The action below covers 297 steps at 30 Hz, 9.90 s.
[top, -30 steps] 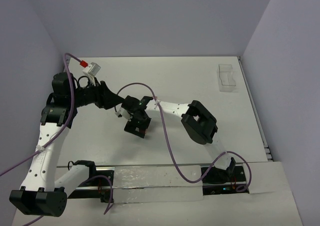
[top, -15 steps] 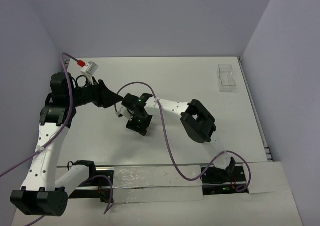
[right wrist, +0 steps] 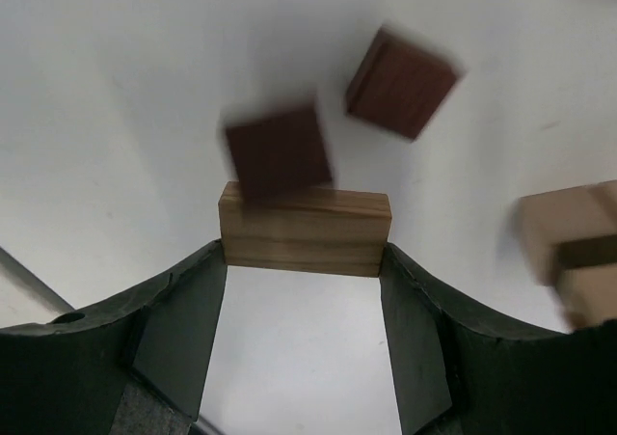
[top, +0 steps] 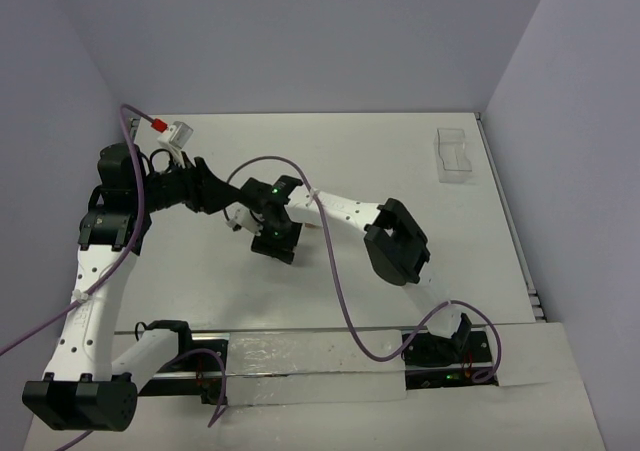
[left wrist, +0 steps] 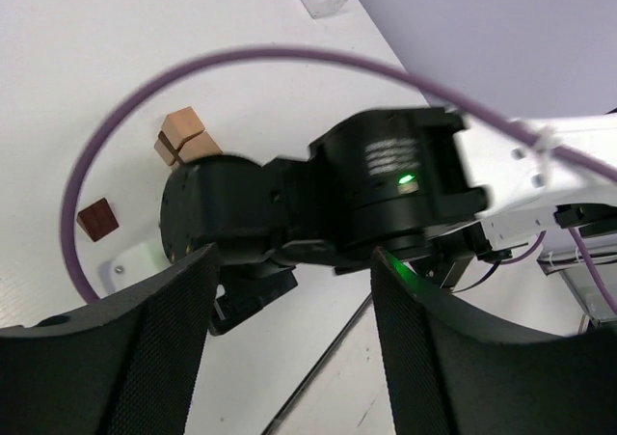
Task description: Build the wood block tower
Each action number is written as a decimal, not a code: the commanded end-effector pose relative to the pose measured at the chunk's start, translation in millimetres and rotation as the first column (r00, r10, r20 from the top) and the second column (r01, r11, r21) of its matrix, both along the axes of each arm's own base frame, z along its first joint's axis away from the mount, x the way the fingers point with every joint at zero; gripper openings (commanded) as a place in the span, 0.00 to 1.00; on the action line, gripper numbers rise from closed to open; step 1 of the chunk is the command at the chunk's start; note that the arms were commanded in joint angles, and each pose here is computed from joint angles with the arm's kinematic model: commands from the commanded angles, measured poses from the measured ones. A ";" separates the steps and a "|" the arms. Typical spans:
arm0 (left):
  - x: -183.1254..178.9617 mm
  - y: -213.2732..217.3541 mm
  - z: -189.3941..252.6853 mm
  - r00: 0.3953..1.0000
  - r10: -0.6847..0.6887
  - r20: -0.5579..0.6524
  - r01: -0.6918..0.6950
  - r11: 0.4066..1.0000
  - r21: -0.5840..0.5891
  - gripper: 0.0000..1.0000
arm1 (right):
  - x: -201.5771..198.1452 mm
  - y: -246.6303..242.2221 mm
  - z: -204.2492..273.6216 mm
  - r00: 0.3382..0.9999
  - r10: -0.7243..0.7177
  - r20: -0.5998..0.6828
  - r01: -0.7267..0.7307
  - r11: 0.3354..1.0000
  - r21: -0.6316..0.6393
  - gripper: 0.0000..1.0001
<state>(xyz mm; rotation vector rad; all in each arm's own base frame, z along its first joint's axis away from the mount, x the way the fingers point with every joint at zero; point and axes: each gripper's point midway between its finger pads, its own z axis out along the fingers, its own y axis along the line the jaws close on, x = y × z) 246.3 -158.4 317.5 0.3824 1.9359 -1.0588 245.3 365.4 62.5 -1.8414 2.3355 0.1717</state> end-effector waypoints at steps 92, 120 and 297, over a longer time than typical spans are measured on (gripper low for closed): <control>88.6 30.8 20.1 0.999 0.040 -0.028 -0.042 0.996 -0.077 0.73 | 130.4 -64.1 59.5 0.953 0.279 0.116 -0.297 0.933 0.204 0.52; 86.6 30.2 20.6 0.999 0.029 -0.032 -0.031 0.995 -0.092 0.73 | 136.4 -62.0 54.9 0.955 0.268 0.125 -0.289 0.937 0.198 0.65; -4.0 -1.9 -2.5 0.948 0.157 0.278 -0.114 0.980 -0.165 0.78 | 38.4 -86.8 218.3 0.264 -0.345 -0.901 0.951 -0.064 0.303 0.00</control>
